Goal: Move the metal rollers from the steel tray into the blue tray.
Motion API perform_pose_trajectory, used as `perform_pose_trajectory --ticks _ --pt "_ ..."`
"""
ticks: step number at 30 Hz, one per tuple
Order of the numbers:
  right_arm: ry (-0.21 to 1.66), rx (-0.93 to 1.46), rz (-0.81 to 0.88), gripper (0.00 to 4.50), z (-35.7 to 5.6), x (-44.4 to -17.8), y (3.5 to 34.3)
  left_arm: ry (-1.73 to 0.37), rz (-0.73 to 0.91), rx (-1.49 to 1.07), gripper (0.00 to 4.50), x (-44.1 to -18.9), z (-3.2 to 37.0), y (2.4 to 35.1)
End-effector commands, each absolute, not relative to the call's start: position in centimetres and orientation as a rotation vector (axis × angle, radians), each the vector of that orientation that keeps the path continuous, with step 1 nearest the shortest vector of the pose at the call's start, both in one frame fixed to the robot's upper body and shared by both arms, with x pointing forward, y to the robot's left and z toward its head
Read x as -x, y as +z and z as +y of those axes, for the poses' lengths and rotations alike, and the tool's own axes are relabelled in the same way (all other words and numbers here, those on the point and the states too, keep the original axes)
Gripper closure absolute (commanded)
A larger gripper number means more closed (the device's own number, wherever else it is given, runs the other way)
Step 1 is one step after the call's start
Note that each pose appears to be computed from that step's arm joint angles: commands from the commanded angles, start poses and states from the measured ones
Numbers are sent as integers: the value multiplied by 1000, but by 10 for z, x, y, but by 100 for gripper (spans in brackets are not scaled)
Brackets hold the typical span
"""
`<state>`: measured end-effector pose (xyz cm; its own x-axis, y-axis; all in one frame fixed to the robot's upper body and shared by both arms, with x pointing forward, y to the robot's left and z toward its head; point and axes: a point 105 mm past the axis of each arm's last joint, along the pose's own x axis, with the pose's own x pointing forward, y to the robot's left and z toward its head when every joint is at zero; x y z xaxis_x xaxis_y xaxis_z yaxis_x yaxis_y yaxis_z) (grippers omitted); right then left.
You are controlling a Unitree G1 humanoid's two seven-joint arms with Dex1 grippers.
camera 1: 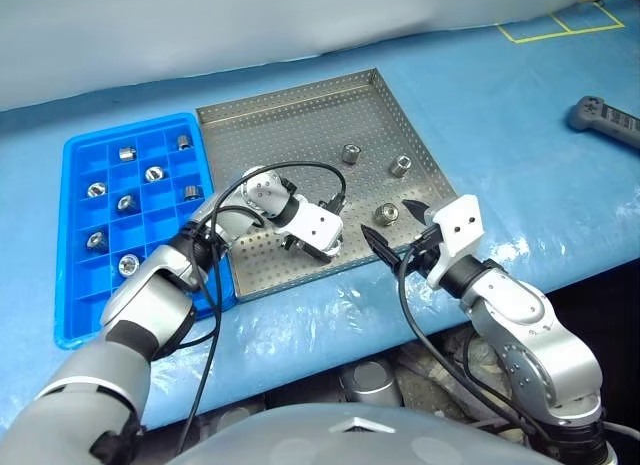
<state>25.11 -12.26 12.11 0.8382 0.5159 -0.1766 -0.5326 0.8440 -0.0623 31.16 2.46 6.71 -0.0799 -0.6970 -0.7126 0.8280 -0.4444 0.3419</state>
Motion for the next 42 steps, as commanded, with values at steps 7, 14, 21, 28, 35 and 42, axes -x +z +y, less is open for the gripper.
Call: perform_pose_trajectory --ticks 7,14,21,28,35,42 --pt "743 116 47 0 -84 -257 145 -1053 -111 -598 280 -343 65 155" --pt "965 121 0 0 -41 -262 155 -450 -186 -368 280 -330 150 188" --pt "1205 110 -39 0 3 -257 161 58 -87 -265 280 -282 228 170" --pt "1345 140 -54 0 30 -253 158 239 92 -181 280 -237 245 127" --pt "1403 145 -46 0 36 -247 153 312 212 -148 280 -217 244 101" --pt "1381 133 -40 0 33 -248 152 254 308 -119 182 -218 230 81"
